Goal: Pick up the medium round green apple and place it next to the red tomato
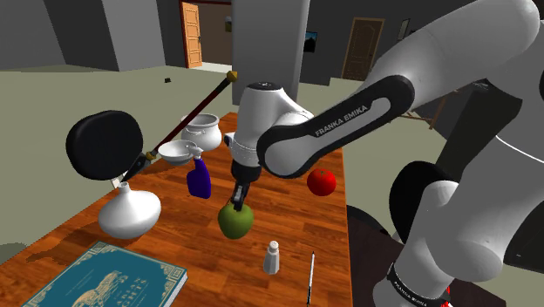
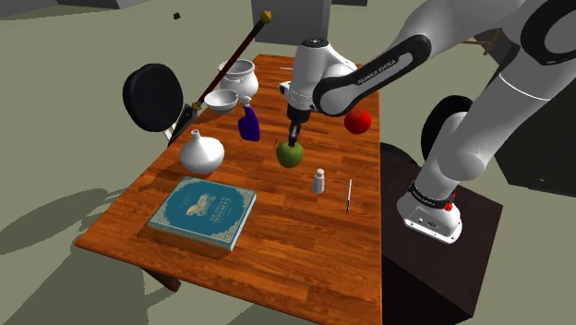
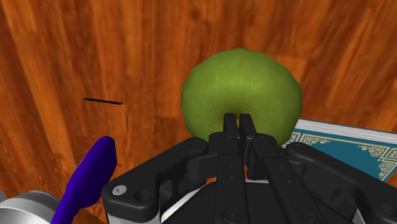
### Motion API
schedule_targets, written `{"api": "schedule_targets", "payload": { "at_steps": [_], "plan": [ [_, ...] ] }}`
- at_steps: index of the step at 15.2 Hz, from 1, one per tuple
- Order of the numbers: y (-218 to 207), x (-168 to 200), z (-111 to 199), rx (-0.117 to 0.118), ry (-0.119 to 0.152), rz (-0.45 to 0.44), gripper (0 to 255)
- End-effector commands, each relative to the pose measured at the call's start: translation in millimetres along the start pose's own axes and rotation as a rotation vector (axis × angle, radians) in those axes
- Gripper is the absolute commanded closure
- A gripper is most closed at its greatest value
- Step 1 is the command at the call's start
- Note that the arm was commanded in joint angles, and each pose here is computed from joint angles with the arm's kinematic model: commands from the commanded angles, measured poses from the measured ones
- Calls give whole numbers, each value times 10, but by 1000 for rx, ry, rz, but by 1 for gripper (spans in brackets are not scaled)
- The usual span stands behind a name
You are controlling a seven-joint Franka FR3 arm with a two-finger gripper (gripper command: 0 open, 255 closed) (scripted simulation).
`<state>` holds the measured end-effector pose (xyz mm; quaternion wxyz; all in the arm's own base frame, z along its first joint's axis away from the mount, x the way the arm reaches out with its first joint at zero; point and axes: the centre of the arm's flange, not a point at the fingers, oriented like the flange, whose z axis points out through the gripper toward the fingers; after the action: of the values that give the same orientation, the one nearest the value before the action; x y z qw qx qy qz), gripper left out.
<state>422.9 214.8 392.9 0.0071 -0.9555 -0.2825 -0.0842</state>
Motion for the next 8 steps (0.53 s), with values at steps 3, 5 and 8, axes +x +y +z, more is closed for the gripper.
{"api": "schedule_targets", "payload": {
  "at_steps": [3, 5, 8],
  "plan": [
    [1, 30, -219, 0, 0, 0, 255],
    [4, 47, -323, 0, 0, 0, 255],
    [10, 73, -479, 0, 0, 0, 255]
  ]
}}
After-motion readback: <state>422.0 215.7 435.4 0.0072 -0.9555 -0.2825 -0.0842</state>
